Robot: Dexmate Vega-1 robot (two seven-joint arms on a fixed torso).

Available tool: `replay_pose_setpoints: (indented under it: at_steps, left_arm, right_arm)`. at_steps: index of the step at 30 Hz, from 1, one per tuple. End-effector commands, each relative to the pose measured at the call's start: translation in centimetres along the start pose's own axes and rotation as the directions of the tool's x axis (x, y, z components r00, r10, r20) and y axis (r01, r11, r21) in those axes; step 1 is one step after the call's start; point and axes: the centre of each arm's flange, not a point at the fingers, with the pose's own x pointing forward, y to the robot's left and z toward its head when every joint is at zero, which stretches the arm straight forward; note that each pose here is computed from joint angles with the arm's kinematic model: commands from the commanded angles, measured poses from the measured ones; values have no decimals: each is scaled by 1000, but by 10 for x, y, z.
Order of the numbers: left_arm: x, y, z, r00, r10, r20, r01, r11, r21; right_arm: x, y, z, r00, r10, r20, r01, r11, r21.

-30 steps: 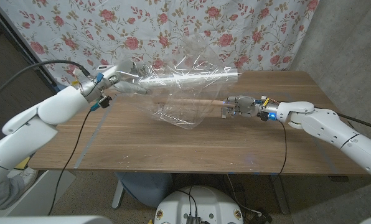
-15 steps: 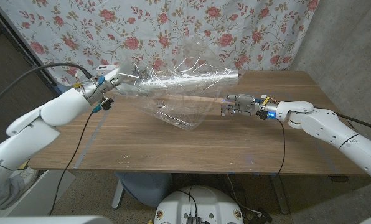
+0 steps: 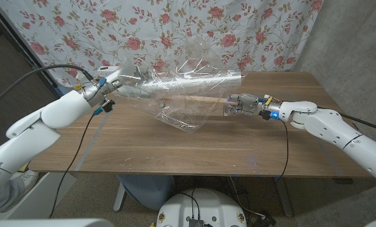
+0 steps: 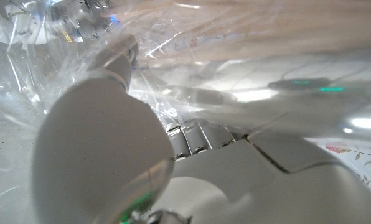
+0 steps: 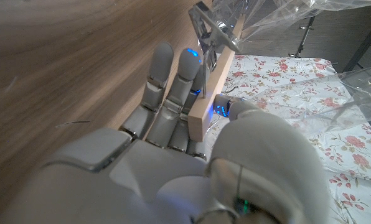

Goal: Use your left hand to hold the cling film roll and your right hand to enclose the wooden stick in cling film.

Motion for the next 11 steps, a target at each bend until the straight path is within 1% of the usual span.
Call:
replay_pose_setpoints:
  at_steps: [1, 11]
  left_arm:
    - [-3, 0, 2, 1000, -3, 3, 3, 1000, 6]
    - [-7, 0, 3, 1000, -7, 5, 7, 1000, 3]
  right_arm:
    - [3, 1, 0, 1000, 4, -2, -4, 1000, -3]
    - [5, 3, 0, 1000, 7, -5, -7, 1000, 1]
